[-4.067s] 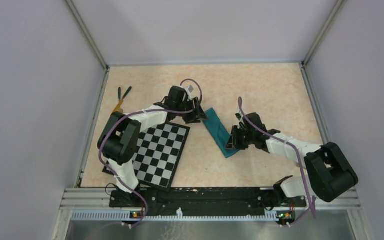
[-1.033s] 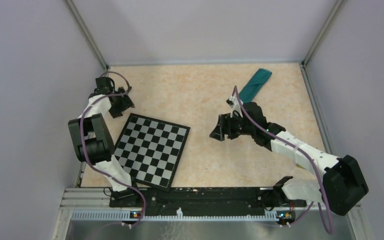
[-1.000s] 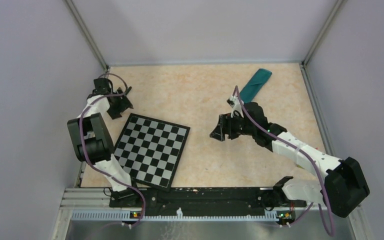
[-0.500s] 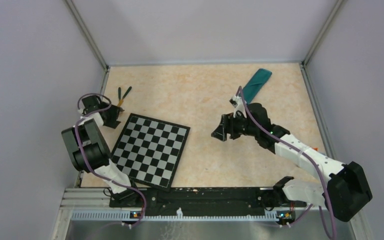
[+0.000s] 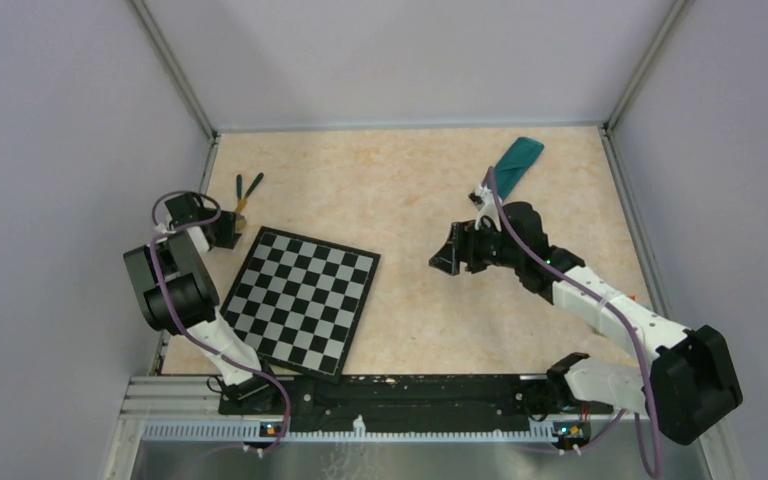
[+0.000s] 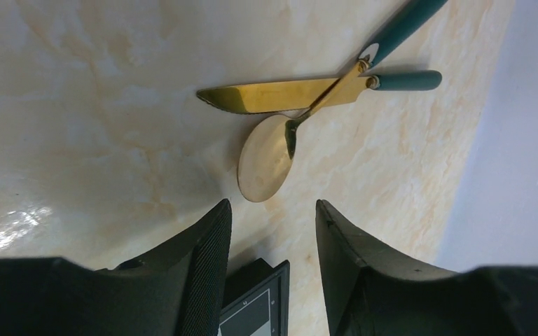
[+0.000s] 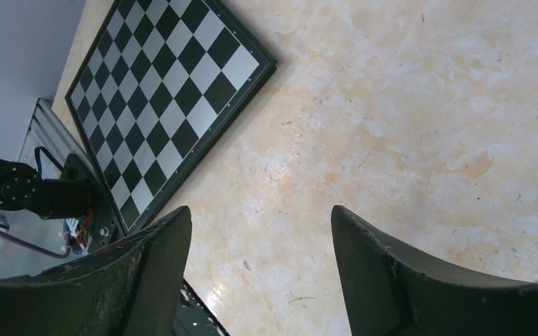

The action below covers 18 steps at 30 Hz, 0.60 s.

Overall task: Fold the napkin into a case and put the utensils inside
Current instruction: Pick up the spoon from the corner of the board.

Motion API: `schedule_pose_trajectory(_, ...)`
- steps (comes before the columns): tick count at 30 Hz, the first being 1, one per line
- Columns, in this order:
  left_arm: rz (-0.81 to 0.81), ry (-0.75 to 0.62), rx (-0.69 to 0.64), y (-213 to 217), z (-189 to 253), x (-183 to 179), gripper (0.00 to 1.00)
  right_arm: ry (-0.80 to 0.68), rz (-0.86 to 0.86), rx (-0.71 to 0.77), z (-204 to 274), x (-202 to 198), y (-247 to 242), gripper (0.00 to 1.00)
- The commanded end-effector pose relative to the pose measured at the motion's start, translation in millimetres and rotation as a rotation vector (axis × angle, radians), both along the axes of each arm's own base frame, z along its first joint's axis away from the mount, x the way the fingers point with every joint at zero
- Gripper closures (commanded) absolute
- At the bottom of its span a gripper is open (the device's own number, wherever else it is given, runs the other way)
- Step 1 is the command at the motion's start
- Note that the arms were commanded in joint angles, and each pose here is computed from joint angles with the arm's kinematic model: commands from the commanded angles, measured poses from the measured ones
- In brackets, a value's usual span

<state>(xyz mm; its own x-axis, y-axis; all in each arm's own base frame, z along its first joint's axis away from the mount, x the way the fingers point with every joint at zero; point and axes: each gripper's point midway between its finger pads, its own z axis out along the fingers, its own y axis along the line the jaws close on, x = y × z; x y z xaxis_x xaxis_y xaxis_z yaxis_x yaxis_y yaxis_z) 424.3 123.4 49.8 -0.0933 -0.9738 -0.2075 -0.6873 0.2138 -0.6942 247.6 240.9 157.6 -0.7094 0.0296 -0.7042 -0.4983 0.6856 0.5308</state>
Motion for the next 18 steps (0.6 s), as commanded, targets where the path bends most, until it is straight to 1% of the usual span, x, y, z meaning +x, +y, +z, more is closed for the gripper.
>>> schedule_pose_trajectory(1, 0.08, 0.01, 0.028, 13, -1, -4, 0.47, -0.034, -0.007, 0.028, 9, 9, 0, 0.28)
schedule_pose_trajectory(4, 0.064, 0.019, 0.018, 12, -11, 0, 0.48, -0.031, -0.022, 0.024, 6, 10, -3, 0.28)
schedule_pose_trajectory(10, 0.069, 0.0, -0.015, 11, -25, 8, 0.58, -0.047, -0.048, 0.002, 8, 13, -9, 0.28)
schedule_pose_trajectory(14, 0.062, 0.004, -0.007, 13, -31, 10, 0.68, -0.068, -0.081, -0.028, 11, 17, -15, 0.27)
schedule_pose_trajectory(16, 0.05, -0.005, 0.003, 13, -29, 12, 0.78, -0.073, -0.103, -0.049, 10, 19, -20, 0.27)
schedule_pose_trajectory(18, 0.038, -0.021, 0.006, 11, -25, 12, 0.85, -0.079, -0.116, -0.061, 11, 20, -24, 0.27)
